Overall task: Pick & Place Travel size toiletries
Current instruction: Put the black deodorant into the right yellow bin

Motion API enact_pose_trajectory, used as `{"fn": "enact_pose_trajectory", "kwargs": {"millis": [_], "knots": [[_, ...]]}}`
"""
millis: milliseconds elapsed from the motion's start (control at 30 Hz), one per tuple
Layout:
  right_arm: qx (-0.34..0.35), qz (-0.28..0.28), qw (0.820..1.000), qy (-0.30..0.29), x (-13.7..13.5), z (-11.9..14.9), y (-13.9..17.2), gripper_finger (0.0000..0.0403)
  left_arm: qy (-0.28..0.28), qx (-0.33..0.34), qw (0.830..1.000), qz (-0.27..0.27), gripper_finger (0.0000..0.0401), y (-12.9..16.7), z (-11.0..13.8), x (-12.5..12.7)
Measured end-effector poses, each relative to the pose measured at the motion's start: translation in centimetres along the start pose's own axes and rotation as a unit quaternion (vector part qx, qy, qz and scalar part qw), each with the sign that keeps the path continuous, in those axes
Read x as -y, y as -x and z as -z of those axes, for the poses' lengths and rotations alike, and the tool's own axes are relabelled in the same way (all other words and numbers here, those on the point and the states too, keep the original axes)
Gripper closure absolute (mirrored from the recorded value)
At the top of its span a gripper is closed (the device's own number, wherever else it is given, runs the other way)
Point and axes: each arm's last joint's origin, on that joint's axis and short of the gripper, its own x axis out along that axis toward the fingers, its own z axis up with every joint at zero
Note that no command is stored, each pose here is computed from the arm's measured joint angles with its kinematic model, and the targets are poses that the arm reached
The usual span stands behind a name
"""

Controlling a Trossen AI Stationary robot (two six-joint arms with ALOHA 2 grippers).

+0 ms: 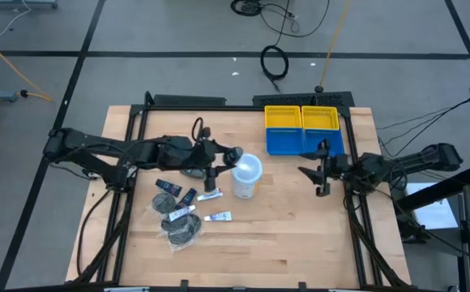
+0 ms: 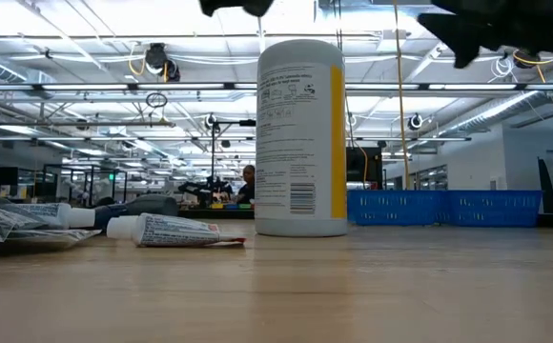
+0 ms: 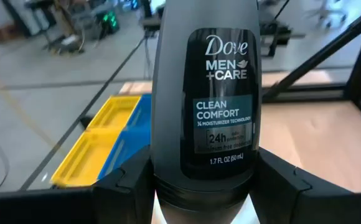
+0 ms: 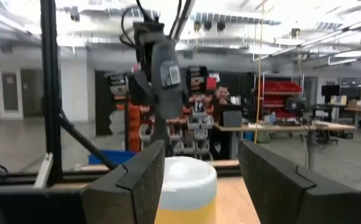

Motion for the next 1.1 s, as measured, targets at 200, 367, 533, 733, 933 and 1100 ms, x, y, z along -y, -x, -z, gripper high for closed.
{"fn": "enact_pose_trajectory", "kwargs": {"millis": [200,367,533,733,933,1100], "knots": [[0.001,0.0,1.0,0.019,-0.8,-1.4,-3.3,0.0206,0.002,0.014,1.0,0.023,0.021,-2.6,0.9,0.8],[-0.018,-0.002,0.999,0.043,-1.5,-1.8,-5.7,0.0206,0.004,0.026,0.999,0.032,0.021,-4.2,1.5,1.3],[-0.021,-0.003,0.998,0.055,-2.0,-2.1,-7.7,0.0206,0.006,0.033,0.999,0.043,0.021,-4.8,1.7,1.5],[-0.018,-0.003,0.998,0.064,-2.4,-2.4,-9.1,0.0206,0.005,0.04,0.998,0.043,0.021,-4.8,1.6,1.5],[-0.012,-0.029,0.996,0.079,-3.1,-2.6,-10.9,0.0206,-0.004,0.049,0.998,0.041,0.021,-4.8,1.4,1.4],[-0.018,-0.032,0.994,0.099,-3.3,-2.4,-11.8,0.0202,-0.005,0.05,0.998,0.04,0.021,-4.8,1.4,1.4]]}}
